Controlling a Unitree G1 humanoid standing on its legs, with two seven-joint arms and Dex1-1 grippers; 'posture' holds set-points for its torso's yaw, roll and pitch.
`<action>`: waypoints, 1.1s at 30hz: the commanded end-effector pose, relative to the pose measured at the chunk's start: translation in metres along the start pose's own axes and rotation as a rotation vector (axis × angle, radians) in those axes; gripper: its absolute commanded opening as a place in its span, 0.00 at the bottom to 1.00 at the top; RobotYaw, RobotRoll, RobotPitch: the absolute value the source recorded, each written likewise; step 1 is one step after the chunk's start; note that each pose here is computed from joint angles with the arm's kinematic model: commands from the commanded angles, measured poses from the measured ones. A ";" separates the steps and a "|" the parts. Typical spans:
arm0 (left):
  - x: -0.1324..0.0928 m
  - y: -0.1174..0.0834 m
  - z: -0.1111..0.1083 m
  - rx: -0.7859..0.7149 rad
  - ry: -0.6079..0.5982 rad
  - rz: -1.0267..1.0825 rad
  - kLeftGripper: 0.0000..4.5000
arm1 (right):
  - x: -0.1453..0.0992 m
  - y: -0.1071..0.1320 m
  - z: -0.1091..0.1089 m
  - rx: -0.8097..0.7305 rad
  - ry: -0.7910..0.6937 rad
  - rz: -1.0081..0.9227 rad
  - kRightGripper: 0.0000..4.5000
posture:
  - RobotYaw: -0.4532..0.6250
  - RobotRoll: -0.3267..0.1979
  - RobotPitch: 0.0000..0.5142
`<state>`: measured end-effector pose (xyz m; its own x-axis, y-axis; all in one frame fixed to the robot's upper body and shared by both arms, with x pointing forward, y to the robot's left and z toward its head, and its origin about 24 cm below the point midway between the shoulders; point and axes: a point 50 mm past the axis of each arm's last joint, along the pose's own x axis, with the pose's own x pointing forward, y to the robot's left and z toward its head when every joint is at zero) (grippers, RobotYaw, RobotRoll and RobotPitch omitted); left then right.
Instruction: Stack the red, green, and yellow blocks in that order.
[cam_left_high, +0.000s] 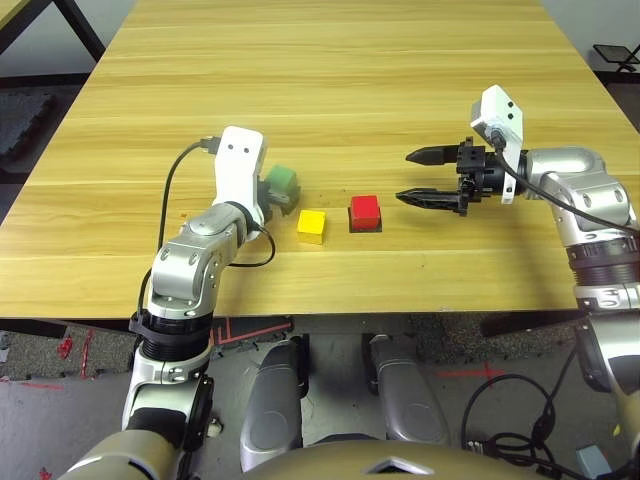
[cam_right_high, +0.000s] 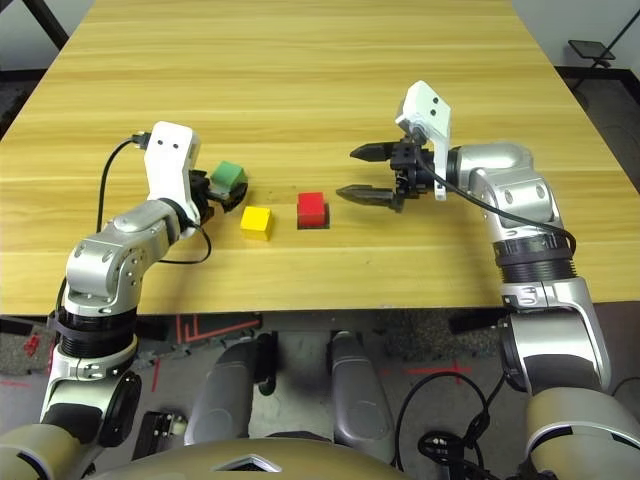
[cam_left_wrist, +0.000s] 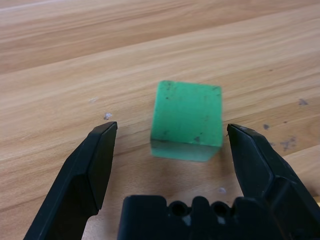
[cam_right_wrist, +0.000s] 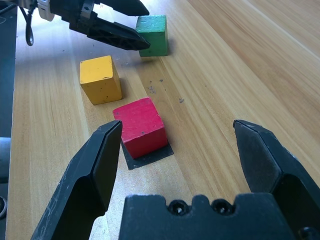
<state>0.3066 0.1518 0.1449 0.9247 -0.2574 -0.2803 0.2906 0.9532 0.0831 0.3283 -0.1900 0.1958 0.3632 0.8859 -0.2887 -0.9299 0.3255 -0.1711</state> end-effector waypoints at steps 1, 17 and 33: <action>0.004 0.004 -0.010 0.011 0.022 0.012 1.00 | 0.002 0.004 -0.001 -0.006 -0.006 0.014 0.99 | 0.75 0.64 0.38; 0.012 0.002 -0.002 -0.040 -0.039 -0.029 0.64 | 0.006 0.001 -0.003 -0.004 -0.014 0.006 1.00 | 0.76 0.65 0.38; -0.006 0.012 0.050 0.191 -0.227 -0.370 0.46 | 0.011 -0.007 -0.002 -0.019 -0.022 0.007 1.00 | 0.79 0.67 0.35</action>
<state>0.3213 0.1651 0.1874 0.8400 -0.5267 -0.1304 0.5424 0.8216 0.1756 0.3381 -0.1839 0.1930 0.3614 0.8962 -0.2572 -0.9295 0.3247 -0.1748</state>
